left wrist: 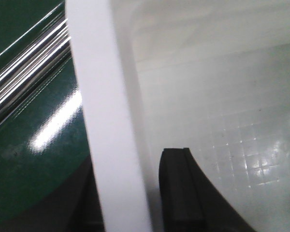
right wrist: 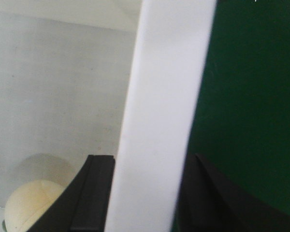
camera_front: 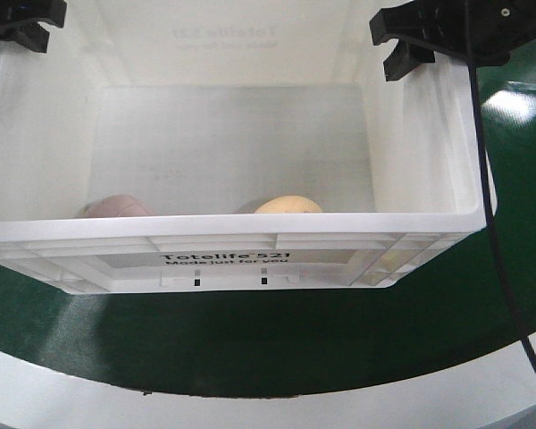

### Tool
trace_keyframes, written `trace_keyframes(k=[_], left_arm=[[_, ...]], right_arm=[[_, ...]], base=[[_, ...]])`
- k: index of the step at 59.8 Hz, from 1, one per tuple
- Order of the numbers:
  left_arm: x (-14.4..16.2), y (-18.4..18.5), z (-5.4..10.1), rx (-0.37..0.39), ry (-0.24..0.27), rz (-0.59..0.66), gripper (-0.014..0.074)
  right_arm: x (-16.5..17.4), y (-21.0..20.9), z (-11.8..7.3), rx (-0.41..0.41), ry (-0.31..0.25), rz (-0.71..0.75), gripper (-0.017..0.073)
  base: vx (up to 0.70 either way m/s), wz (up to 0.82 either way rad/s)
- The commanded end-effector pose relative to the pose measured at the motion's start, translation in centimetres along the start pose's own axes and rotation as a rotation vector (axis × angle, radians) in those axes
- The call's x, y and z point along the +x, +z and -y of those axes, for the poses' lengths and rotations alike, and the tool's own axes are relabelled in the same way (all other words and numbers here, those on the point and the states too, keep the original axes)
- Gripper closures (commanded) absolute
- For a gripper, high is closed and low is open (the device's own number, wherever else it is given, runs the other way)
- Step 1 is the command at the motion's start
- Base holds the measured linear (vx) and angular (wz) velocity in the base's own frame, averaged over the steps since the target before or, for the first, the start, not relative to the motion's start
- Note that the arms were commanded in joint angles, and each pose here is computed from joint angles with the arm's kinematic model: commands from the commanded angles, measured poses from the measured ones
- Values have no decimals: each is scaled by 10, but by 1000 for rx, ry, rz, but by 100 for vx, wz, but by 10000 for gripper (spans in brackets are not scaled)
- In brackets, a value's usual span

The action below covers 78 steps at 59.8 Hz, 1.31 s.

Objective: Place moving items into box and shelve

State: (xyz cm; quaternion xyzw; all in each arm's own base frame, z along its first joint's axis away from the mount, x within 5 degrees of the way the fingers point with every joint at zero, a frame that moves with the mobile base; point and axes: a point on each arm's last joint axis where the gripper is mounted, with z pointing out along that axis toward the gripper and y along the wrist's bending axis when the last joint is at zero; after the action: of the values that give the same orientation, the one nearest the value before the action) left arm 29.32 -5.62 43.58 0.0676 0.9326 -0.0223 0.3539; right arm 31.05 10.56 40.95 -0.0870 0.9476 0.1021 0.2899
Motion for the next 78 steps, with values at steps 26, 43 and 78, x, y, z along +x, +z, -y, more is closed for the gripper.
trace_keyframes(k=[26,43,78], left_arm=[[-11,-40,0,12,16,198,601],[-12,-41,1,29,-2,206,601],[-11,-41,2,37,-5,197,601]], right_arm=[[-12,-42,3,31,-4,228,564],[-12,-44,3,29,-4,240,564],[-11,-44,3,31,-4,223,564]], base=[[0,0],[0,0],[0,0]])
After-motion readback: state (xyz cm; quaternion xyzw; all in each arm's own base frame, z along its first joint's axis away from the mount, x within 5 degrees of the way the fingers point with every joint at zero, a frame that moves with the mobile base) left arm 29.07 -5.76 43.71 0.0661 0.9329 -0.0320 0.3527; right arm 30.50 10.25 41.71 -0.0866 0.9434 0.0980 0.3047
